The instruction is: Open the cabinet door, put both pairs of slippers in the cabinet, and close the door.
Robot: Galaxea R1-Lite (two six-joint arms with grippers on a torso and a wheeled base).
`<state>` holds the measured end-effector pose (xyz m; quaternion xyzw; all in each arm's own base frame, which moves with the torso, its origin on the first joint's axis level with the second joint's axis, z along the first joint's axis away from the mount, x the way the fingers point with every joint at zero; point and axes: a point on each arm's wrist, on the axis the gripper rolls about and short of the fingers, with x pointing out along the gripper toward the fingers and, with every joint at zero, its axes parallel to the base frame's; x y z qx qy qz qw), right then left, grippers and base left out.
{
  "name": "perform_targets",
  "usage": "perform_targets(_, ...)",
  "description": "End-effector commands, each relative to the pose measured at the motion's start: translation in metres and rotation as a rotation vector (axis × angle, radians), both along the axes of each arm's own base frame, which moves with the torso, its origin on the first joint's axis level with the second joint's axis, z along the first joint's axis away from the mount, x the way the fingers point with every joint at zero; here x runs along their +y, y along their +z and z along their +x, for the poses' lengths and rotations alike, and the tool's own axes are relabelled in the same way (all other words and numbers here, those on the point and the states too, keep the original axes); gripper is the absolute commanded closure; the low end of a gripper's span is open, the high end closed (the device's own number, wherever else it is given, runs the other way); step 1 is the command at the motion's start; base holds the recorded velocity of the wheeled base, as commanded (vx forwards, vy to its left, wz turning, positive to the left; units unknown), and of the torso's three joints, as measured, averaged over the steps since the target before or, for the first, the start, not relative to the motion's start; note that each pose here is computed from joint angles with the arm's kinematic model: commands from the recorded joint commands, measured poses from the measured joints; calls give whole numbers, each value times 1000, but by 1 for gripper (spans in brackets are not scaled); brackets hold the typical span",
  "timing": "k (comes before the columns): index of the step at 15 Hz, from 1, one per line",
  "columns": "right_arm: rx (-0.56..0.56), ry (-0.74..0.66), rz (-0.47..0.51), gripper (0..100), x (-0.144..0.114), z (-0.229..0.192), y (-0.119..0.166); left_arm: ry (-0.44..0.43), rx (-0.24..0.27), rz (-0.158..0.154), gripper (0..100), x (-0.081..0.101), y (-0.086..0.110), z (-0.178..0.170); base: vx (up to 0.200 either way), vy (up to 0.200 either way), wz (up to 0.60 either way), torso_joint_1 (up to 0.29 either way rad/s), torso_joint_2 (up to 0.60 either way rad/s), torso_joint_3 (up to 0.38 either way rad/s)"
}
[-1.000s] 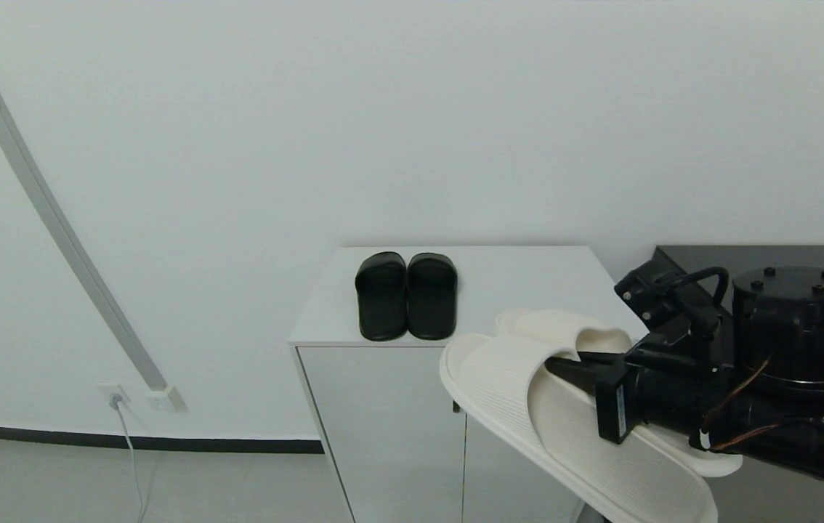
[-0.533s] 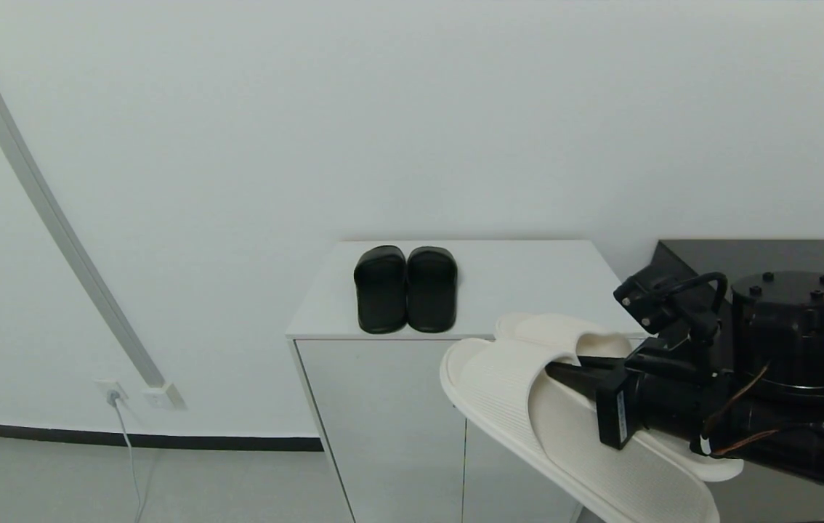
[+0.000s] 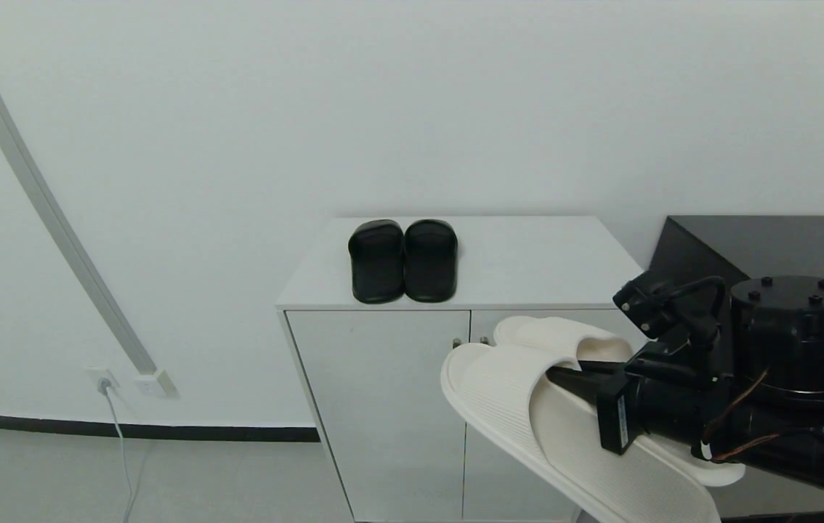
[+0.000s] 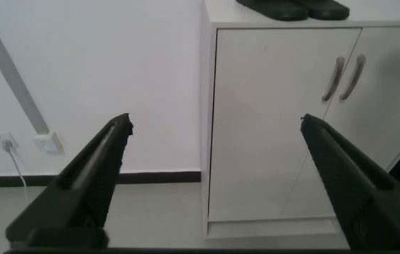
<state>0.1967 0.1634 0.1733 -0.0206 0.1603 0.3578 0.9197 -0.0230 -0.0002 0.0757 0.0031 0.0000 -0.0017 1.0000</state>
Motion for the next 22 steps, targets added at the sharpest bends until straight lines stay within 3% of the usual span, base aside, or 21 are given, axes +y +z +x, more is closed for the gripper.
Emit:
perform_targets(1,10,2,-8,100,0,0,-4,0,2,0,0,0,0,0,0,0,0,-227,549,320)
perform_targets(13,-22,19,-36,100,-2,-3,-4,0,0,0,0,0,0,0,0,0,0,-191,516,323)
perform_targets(22,-8,27,-48,100,-3,-7,-11,0,2,0,0,0,0,0,0,0,0,-110,464,350)
